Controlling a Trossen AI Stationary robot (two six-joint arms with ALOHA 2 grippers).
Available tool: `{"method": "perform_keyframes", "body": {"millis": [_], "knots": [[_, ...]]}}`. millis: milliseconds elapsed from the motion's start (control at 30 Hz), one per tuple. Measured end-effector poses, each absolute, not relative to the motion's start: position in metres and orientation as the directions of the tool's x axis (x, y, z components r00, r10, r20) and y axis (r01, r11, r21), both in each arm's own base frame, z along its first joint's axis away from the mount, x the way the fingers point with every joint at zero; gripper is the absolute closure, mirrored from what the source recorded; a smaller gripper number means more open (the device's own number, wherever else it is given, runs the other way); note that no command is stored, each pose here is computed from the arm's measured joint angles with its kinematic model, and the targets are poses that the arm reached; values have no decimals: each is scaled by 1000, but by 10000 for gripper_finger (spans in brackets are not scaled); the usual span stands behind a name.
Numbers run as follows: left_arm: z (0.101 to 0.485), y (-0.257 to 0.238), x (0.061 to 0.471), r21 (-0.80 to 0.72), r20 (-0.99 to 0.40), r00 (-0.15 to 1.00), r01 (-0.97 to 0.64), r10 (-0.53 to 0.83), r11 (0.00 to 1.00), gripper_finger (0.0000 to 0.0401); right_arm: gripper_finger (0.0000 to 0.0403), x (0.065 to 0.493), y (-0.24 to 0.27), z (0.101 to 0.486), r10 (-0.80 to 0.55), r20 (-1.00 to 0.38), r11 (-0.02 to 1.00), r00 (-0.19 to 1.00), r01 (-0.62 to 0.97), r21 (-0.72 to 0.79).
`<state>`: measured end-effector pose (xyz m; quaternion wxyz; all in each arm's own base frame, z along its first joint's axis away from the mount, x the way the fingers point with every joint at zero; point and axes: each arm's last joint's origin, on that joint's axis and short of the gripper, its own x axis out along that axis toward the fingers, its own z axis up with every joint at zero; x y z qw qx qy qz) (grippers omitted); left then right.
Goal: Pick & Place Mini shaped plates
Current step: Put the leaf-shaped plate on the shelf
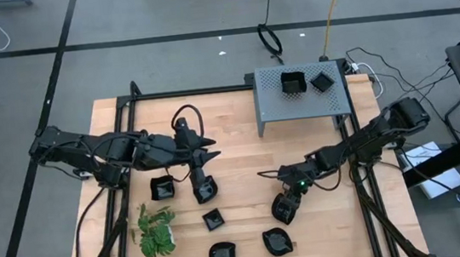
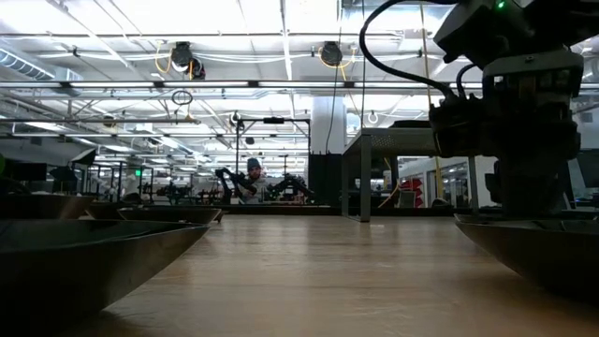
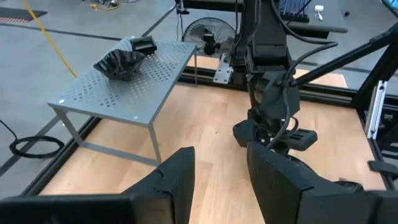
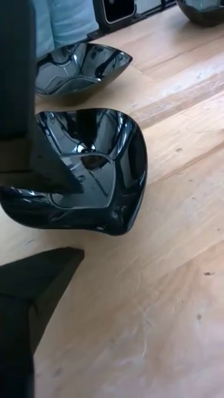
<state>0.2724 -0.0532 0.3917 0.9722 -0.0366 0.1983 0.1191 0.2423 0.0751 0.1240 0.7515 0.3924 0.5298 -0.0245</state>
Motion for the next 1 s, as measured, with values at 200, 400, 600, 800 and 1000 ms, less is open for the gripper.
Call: {"method": "perform_keyframes", "body": {"millis": [200, 400, 600, 800, 1000], "knots": [[392, -53, 272, 22, -395, 893, -227, 217, 974, 251, 355, 242, 75, 125, 367, -816, 700, 446, 446, 558], [391, -53, 272, 22, -396, 892, -227, 217, 974, 251, 398, 243, 75, 128, 375, -799, 687, 470, 437, 580], [389, -53, 271, 34, -418, 881, -227, 220, 973, 251, 402, 242, 64, 156, 363, -728, 660, 581, 392, 641], [388, -53, 270, 60, -434, 873, -220, 223, 974, 252, 403, 235, 37, 204, 217, -595, 655, 774, 336, 677], [392, -49, 272, 146, -378, 871, -277, 312, 950, 252, 403, 226, -7, 257, 20, -479, 719, 877, 321, 617]]}}
